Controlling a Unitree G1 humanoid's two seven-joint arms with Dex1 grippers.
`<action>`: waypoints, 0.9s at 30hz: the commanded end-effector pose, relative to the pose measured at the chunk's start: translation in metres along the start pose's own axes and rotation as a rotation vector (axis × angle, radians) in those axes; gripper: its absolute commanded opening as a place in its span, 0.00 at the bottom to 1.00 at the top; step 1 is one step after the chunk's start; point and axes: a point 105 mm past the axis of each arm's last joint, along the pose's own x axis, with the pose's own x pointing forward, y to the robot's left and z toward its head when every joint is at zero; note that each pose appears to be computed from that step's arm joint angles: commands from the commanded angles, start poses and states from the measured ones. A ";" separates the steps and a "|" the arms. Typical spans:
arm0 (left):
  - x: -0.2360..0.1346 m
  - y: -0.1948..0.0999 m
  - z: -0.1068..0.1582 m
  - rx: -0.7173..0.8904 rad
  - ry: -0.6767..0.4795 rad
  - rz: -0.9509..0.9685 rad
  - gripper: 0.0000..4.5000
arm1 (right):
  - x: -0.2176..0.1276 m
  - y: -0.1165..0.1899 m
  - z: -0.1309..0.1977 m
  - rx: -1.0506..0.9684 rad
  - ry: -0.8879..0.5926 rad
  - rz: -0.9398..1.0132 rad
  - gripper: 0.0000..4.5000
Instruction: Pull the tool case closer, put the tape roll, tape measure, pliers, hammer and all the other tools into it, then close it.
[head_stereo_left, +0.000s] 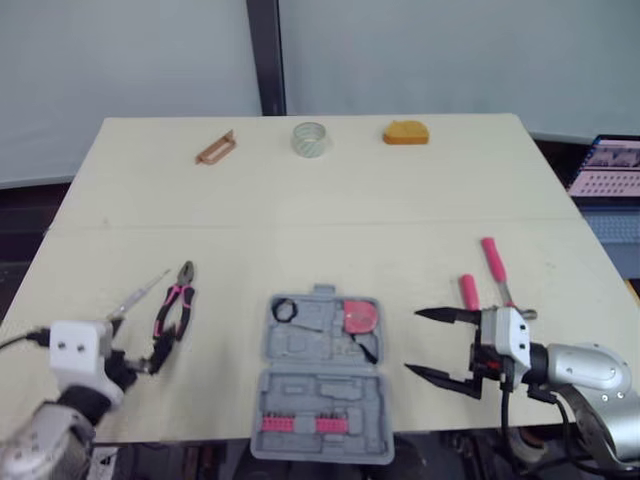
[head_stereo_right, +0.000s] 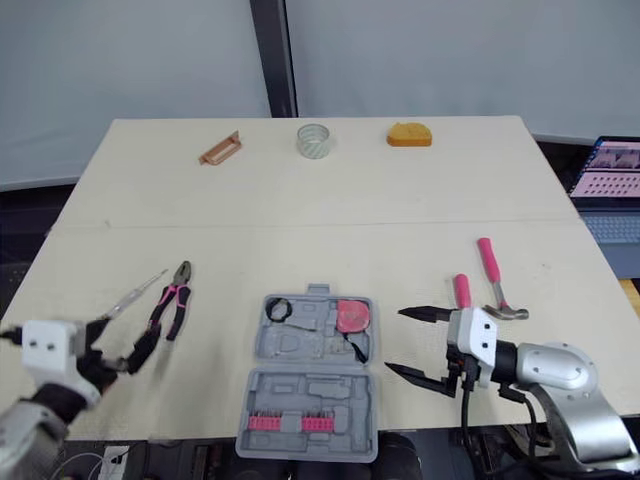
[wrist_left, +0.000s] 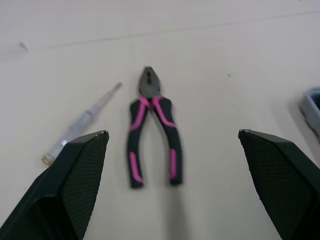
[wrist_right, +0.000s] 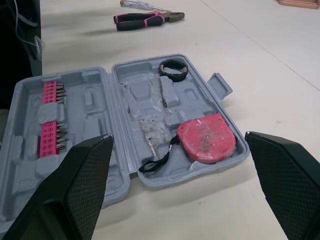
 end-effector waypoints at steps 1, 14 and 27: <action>0.012 0.009 0.001 -0.002 0.057 0.003 1.00 | 0.001 -0.005 0.018 -0.035 -0.043 -0.005 0.99; 0.062 0.019 -0.027 0.009 0.250 0.009 1.00 | 0.008 -0.011 0.035 -0.060 -0.055 -0.060 0.99; 0.080 0.003 -0.058 0.027 0.332 -0.032 1.00 | 0.006 -0.011 0.035 -0.062 -0.048 -0.082 0.99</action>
